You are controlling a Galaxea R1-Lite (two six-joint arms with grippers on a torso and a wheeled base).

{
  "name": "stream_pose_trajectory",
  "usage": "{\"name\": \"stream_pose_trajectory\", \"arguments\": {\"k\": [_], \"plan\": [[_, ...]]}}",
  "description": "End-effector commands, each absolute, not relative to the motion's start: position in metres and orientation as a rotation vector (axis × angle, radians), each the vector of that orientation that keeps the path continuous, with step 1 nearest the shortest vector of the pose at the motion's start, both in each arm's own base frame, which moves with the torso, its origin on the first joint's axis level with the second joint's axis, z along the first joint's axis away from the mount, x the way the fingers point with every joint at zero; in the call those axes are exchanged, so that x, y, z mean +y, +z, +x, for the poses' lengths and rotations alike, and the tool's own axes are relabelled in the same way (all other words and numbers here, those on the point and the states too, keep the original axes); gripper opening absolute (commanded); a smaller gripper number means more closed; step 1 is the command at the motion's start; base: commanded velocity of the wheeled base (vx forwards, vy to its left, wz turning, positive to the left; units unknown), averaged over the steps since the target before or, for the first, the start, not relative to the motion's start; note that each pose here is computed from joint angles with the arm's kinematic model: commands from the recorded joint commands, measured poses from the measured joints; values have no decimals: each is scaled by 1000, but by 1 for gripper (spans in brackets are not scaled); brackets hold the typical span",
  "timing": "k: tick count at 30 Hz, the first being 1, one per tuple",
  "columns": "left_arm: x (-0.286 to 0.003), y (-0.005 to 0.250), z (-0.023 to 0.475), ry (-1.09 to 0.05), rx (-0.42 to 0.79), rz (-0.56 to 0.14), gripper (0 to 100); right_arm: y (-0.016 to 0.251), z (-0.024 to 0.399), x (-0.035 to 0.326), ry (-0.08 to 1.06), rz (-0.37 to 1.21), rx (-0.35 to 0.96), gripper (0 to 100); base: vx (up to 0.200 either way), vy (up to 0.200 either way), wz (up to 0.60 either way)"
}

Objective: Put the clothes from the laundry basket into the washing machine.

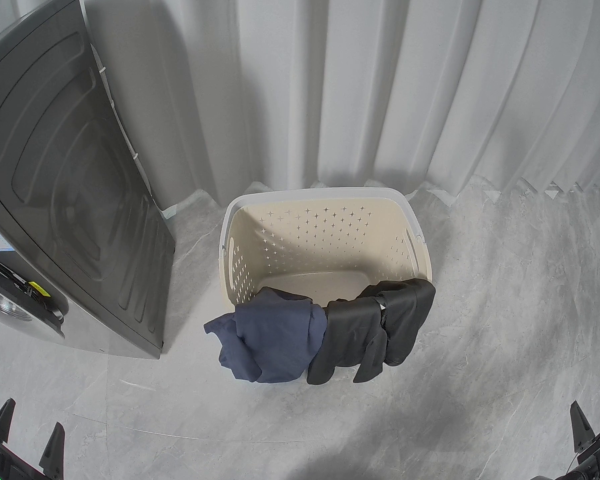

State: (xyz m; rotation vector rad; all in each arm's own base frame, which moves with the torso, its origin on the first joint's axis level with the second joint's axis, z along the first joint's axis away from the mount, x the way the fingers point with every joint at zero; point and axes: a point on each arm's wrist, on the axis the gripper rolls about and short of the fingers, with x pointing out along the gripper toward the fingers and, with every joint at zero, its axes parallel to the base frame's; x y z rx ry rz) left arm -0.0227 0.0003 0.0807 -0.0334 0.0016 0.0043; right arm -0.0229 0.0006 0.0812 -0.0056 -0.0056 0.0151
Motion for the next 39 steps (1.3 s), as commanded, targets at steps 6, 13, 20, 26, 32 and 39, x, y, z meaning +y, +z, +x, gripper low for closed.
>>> {"name": "stream_pose_trajectory", "arguments": {"k": [6,13,20,26,32,39], "plan": [[0,76,-22,5,6,-34,100,76,-23,1,15,-6,-5,100,167,0,0],[0,76,-22,5,6,-32,100,76,-23,1,15,-6,-5,100,0,0,0],[0,76,-22,5,6,-32,100,76,-23,1,15,-6,-5,100,0,-143,0],[0,76,-22,5,6,-34,100,76,-23,1,15,-6,-5,100,0,-133,0],[0,76,-22,5,5,-32,100,76,-23,1,15,-6,-5,100,0,0,0],[0,76,-22,5,6,-32,100,76,-23,1,15,-6,-5,100,86,0,0]]}}
